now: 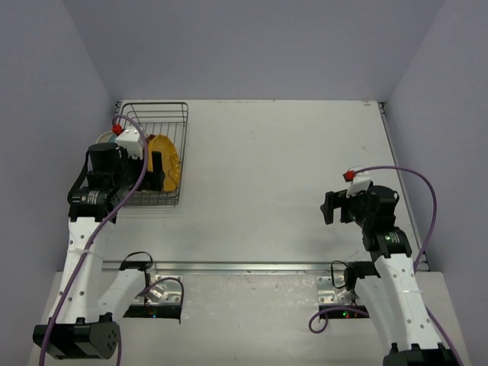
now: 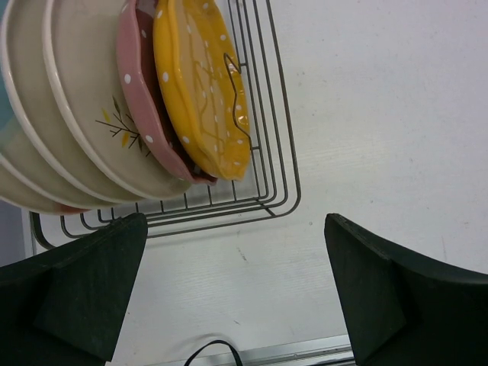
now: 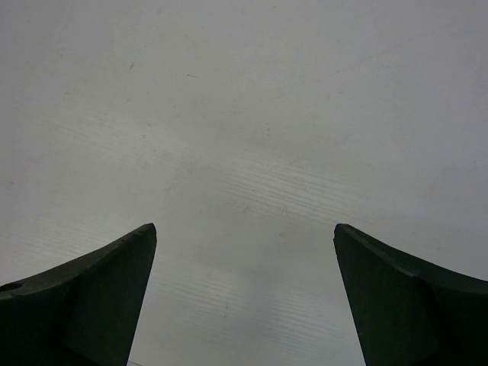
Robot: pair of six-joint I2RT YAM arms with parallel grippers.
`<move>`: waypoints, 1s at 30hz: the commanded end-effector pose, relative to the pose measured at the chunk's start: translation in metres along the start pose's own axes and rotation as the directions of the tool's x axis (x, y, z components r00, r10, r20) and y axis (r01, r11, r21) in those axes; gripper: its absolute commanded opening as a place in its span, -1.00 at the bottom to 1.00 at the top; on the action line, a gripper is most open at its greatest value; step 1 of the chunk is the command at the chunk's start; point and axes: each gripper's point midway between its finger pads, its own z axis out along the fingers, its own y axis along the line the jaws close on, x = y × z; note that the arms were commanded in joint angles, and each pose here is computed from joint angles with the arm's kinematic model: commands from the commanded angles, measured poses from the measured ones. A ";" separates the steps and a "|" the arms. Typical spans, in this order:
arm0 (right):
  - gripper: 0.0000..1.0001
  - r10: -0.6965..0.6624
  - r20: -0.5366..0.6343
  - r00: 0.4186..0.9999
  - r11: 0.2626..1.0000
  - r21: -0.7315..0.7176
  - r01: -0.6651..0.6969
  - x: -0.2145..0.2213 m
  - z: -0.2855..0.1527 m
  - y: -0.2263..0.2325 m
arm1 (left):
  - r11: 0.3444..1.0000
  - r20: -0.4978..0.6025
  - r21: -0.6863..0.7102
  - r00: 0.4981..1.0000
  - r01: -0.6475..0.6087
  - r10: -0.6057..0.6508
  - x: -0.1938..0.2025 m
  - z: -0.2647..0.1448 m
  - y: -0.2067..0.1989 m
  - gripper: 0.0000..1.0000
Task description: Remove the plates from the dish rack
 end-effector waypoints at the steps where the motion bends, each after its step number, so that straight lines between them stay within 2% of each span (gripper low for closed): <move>1: 0.98 0.013 0.045 0.999 1.000 0.024 -0.015 -0.010 0.002 -0.004 | 0.999 0.086 -0.032 0.996 -0.036 0.039 -0.027 -0.003 0.007 0.99; 3: 0.97 0.015 0.045 0.999 1.000 0.026 -0.016 -0.010 0.002 -0.005 | 0.998 0.096 -0.050 0.994 -0.043 0.048 -0.040 -0.004 0.010 0.98; 5: 0.98 0.016 0.044 0.999 0.999 0.027 -0.018 -0.009 0.003 -0.005 | 0.997 0.100 -0.065 0.993 -0.049 0.056 -0.052 -0.003 0.014 0.87; 11: 0.98 0.019 0.042 0.999 0.999 0.036 -0.020 -0.009 0.003 -0.007 | 0.988 0.012 -0.137 0.997 -0.068 0.070 -0.069 0.023 0.025 0.66; 17: 0.98 0.018 0.049 0.999 0.998 0.051 -0.021 -0.014 0.004 -0.010 | 0.983 -0.011 -0.161 0.996 -0.091 0.090 -0.097 0.039 0.016 0.14; 23: 0.98 0.016 0.070 0.997 0.999 0.039 -0.019 -0.028 0.005 -0.009 | 0.975 -0.109 -0.188 0.989 -0.118 0.099 -0.089 0.063 0.019 -0.04; 30: 0.97 0.026 0.065 0.998 0.999 0.032 -0.028 -0.036 0.009 -0.010 | 0.961 -0.211 -0.245 0.975 -0.128 0.076 -0.069 0.085 0.030 -0.11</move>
